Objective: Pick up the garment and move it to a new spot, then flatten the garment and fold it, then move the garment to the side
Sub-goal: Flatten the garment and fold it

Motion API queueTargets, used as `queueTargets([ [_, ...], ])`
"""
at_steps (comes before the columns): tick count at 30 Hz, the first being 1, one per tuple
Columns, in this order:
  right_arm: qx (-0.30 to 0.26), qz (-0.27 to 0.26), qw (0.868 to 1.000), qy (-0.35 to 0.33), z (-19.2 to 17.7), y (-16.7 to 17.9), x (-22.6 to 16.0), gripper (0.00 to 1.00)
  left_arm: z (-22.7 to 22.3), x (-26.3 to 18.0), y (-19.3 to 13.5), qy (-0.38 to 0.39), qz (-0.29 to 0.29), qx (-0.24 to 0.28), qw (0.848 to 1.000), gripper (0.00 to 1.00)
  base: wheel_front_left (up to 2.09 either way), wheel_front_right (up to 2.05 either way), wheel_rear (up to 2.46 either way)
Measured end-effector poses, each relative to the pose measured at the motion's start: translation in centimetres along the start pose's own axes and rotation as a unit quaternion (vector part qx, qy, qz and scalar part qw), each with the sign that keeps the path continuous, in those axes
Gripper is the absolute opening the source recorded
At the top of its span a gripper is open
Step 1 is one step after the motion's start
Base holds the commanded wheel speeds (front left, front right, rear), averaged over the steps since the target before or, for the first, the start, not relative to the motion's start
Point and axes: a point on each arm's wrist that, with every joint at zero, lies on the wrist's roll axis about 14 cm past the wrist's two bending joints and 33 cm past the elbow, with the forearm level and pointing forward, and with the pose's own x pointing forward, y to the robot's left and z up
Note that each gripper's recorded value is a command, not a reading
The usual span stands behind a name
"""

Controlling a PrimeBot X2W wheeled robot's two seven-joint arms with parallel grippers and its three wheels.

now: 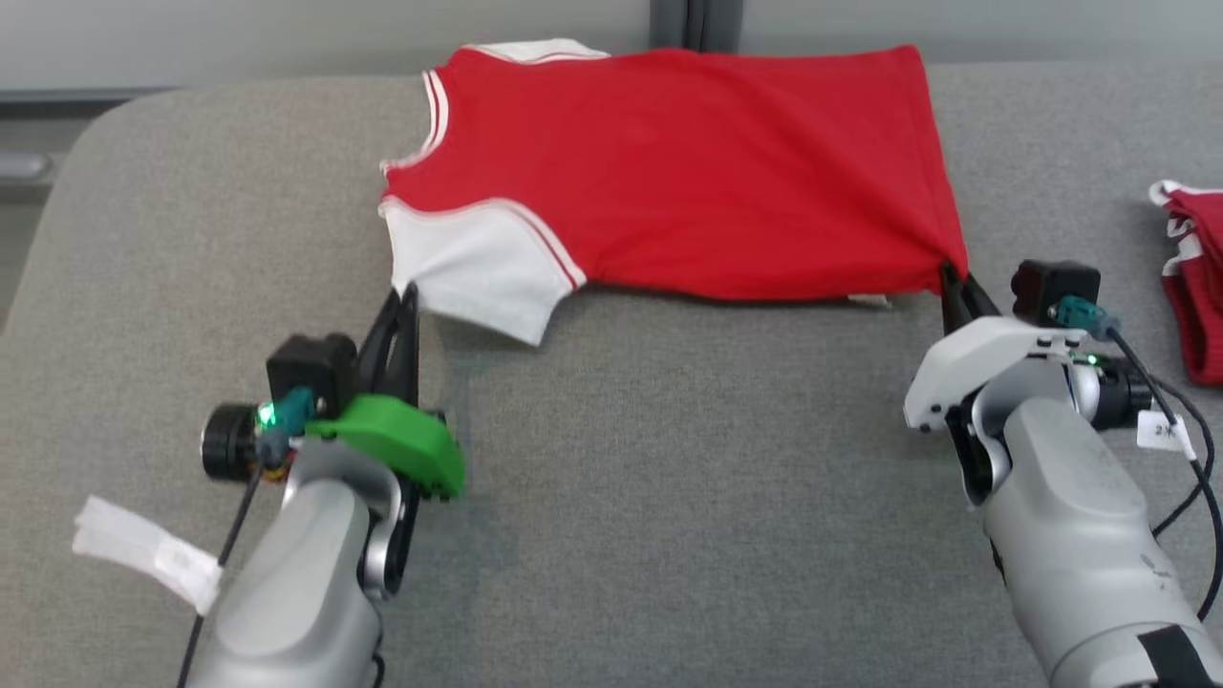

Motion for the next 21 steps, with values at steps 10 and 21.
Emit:
queueTargets([
  [10,0.040,-0.015,0.999,0.030,-1.7,-1.0,-6.7,0.00,-1.3,-9.3,-1.7,0.022,0.019,-0.049,0.998,0.00,0.00,0.00,0.00],
  [21,0.064,-0.007,0.997,0.049,-3.2,-0.8,-13.2,0.00,-0.6,-16.0,-2.6,0.064,0.015,-0.049,0.997,0.00,0.00,0.00,0.00],
])
